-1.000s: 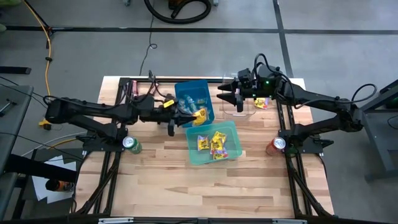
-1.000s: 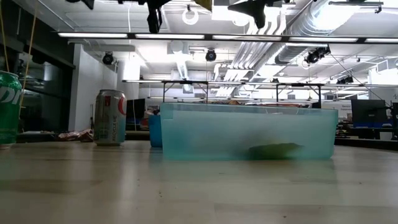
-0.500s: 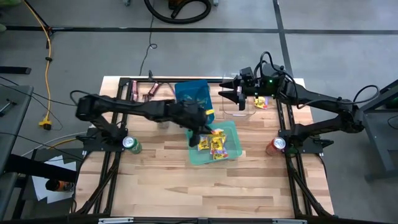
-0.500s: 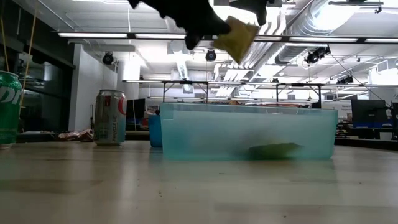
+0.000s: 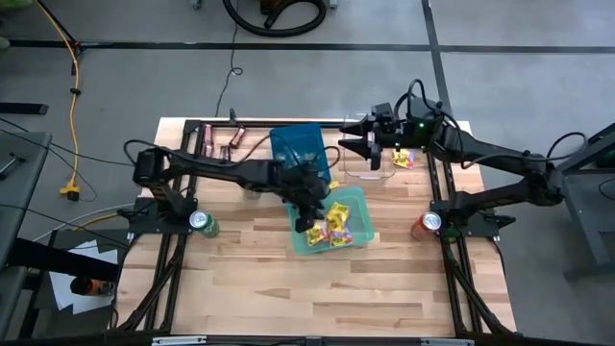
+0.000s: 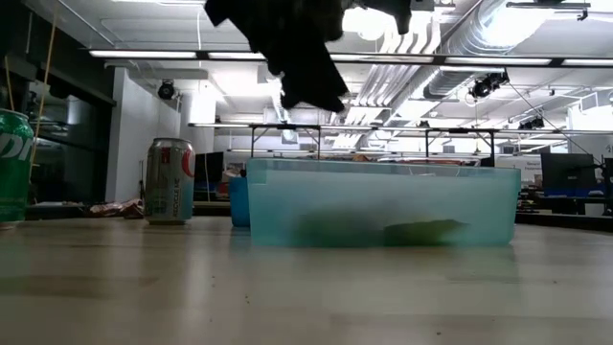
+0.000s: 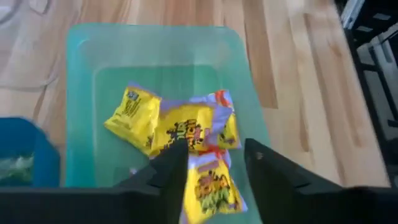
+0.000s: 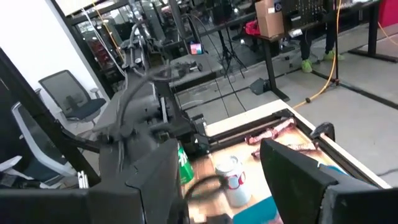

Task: Sort candy
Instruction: Put the yellow candy into the green bin

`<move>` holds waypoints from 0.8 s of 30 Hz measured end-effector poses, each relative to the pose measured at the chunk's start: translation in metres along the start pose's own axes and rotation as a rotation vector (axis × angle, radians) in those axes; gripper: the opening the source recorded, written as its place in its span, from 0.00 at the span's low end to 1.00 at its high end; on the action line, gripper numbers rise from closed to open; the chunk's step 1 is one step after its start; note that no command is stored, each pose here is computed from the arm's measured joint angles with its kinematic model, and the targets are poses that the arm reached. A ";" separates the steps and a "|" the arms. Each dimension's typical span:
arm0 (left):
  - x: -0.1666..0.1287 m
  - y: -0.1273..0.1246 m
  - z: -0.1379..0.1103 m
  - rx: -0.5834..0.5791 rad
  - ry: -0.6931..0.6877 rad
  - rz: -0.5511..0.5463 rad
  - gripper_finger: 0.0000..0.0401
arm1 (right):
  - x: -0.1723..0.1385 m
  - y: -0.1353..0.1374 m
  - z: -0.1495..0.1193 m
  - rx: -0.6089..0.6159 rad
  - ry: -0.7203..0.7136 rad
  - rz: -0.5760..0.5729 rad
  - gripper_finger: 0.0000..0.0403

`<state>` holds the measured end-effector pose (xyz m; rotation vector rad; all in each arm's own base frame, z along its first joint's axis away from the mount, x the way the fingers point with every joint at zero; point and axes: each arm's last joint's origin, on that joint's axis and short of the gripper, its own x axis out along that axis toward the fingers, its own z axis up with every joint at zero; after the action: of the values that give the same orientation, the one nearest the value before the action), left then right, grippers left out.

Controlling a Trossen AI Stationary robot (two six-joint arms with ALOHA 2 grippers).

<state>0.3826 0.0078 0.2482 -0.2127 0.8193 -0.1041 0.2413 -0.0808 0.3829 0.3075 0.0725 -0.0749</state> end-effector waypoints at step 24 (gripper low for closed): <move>-0.166 0.029 -0.065 -0.287 -0.835 0.138 0.52 | -0.041 -0.009 -0.009 0.061 0.188 -0.171 0.56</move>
<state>0.2227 0.0550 0.3173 -0.4312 0.0098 0.2261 0.1992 -0.0843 0.3746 0.3681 0.2831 -0.2180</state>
